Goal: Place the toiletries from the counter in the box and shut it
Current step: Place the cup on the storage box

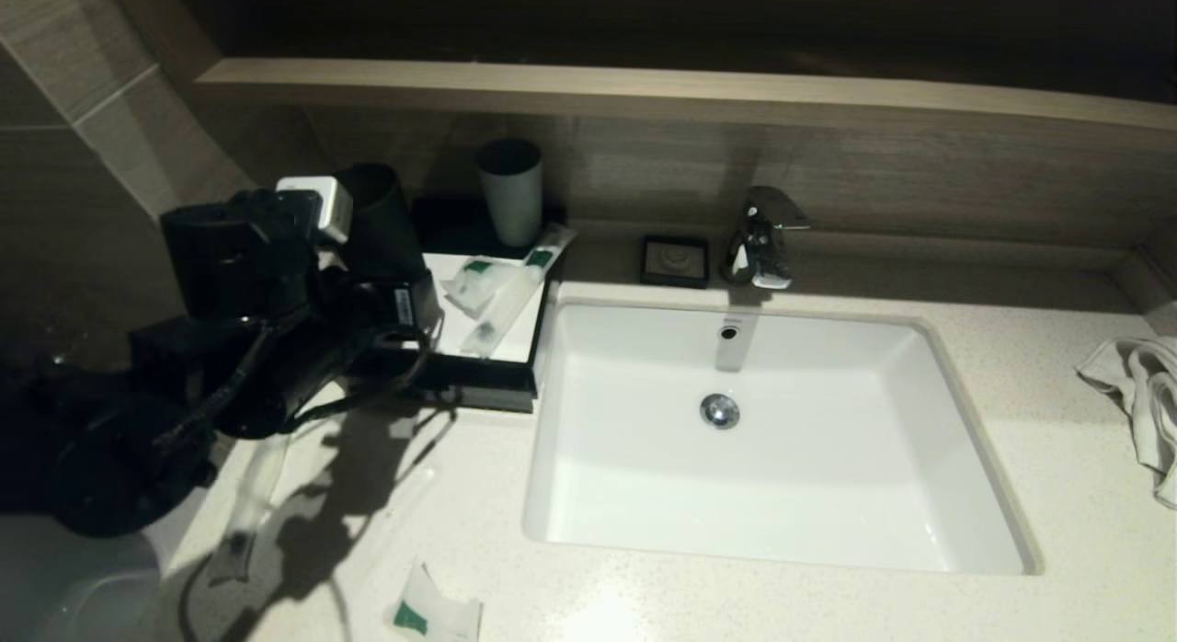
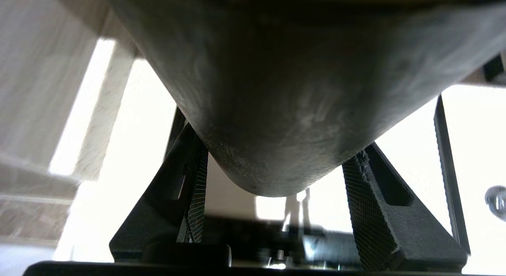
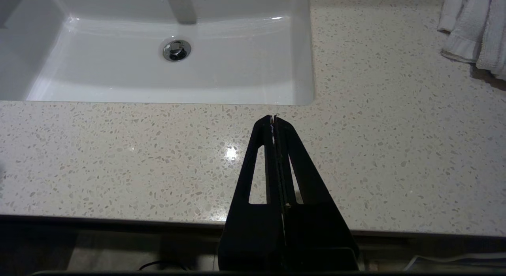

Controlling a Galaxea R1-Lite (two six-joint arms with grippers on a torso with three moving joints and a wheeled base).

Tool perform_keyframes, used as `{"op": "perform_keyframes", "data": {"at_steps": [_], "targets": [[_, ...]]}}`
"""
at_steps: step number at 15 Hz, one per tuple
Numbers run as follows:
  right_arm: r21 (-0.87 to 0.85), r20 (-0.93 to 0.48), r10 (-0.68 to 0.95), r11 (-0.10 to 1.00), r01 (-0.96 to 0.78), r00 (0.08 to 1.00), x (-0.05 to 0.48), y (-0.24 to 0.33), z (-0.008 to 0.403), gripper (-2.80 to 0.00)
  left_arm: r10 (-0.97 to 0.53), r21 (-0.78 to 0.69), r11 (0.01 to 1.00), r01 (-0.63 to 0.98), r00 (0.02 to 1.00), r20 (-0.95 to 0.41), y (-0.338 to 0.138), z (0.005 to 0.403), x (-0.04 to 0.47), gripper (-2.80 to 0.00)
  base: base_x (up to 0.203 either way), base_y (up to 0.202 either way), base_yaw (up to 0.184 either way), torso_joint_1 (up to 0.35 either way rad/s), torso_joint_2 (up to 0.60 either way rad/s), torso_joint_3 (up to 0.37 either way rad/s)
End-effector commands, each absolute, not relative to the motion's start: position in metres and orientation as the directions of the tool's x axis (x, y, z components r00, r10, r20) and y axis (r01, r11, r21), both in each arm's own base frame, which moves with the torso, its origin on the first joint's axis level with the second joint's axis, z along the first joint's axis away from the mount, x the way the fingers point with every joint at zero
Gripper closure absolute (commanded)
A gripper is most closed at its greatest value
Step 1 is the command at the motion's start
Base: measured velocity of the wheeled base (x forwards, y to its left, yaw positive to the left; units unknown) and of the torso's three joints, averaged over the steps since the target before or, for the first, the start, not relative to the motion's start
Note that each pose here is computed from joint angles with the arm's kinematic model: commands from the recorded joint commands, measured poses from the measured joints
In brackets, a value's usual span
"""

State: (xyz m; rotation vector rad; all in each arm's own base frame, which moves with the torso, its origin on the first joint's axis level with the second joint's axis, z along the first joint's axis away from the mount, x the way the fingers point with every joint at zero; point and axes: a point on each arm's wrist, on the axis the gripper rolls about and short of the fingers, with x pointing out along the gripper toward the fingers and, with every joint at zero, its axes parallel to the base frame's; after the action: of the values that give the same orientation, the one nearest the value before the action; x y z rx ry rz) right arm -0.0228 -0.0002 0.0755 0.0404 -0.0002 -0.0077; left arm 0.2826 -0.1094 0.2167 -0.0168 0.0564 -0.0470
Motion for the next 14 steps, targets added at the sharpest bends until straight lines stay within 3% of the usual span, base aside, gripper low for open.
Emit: {"op": "perform_keyframes", "data": {"at_steps": [1, 14], "targets": [[0.041, 0.0, -0.008, 0.999, 0.008, 1.0, -0.023, 0.0, 0.075, 0.0, -0.043, -0.015, 0.999, 0.043, 0.997, -0.065, -0.117, 0.205, 0.301, 0.0, 0.0, 0.0, 0.0, 0.0, 0.0, 0.0], [0.041, 0.0, -0.008, 0.999, 0.008, 1.0, -0.023, 0.0, 0.075, 0.0, -0.006, -0.026, 1.0, 0.006, 1.0, -0.013, -0.122, 0.209, 0.348, 0.0, 0.0, 0.0, 0.0, 0.0, 0.0, 0.0]]}}
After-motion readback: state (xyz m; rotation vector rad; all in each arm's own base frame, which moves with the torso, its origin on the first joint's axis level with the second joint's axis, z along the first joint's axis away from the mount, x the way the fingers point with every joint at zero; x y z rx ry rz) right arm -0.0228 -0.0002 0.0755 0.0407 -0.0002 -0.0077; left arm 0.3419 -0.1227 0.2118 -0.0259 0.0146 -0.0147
